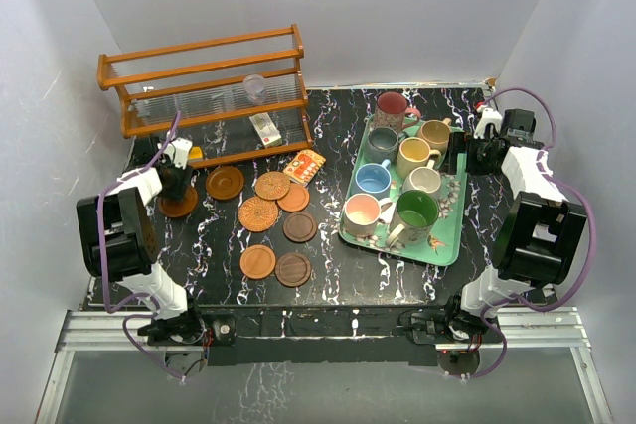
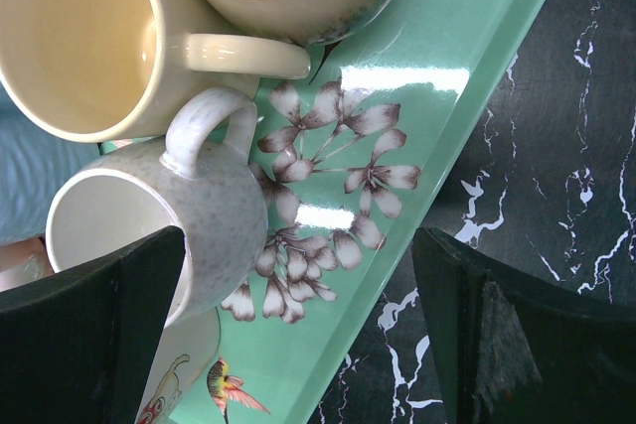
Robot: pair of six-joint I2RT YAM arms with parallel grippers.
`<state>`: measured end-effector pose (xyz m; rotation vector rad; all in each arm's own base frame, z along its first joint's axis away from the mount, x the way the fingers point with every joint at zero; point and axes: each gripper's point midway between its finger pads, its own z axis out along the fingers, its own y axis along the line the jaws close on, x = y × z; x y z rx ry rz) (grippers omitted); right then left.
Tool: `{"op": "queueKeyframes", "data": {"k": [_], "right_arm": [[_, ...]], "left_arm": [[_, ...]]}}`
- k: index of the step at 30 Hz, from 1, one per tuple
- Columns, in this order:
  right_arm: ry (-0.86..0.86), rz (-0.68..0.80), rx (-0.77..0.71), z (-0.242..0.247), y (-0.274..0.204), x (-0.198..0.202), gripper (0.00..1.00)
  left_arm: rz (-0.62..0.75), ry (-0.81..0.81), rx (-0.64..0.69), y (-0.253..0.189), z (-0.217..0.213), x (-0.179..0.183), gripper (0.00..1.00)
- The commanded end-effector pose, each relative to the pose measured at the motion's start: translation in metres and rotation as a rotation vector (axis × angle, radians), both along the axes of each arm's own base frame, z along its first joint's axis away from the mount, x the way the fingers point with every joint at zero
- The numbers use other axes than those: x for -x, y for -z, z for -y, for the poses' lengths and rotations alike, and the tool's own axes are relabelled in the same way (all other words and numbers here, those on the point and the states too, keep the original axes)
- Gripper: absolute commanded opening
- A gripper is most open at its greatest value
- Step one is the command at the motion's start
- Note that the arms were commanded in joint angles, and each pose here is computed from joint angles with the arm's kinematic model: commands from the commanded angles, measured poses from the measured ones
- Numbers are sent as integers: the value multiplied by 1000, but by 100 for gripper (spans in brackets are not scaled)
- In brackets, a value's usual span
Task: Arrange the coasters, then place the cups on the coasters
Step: Move the coaster to the center of the board.
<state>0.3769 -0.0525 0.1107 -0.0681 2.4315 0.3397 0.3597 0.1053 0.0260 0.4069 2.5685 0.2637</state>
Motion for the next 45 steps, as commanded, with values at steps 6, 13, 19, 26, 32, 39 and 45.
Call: {"op": "queueKeyframes", "data": {"k": [6,13,19,26,32,39,45], "right_arm": [[-1,39,17,4,-11,-9,98],[0,39,19,4,-12,-9,98],[0,42,21,4,-13,-9,98],[-1,42,19,4,-13,-9,98],[-2,40,17,4,-12,-9,98],[-1,39,18,4,-12,-9,98],[-1,42,19,4,-14,-9,98]], "left_arm": [[-210,38,190,33,45,57,50],[-221,73,290,30,66,60,50],[-233,84,322,31,76,62,50],[-206,91,331,24,78,54,50],[-92,79,295,0,74,31,54],[42,185,291,-37,104,8,61],[34,323,300,-36,145,-3,61]]}}
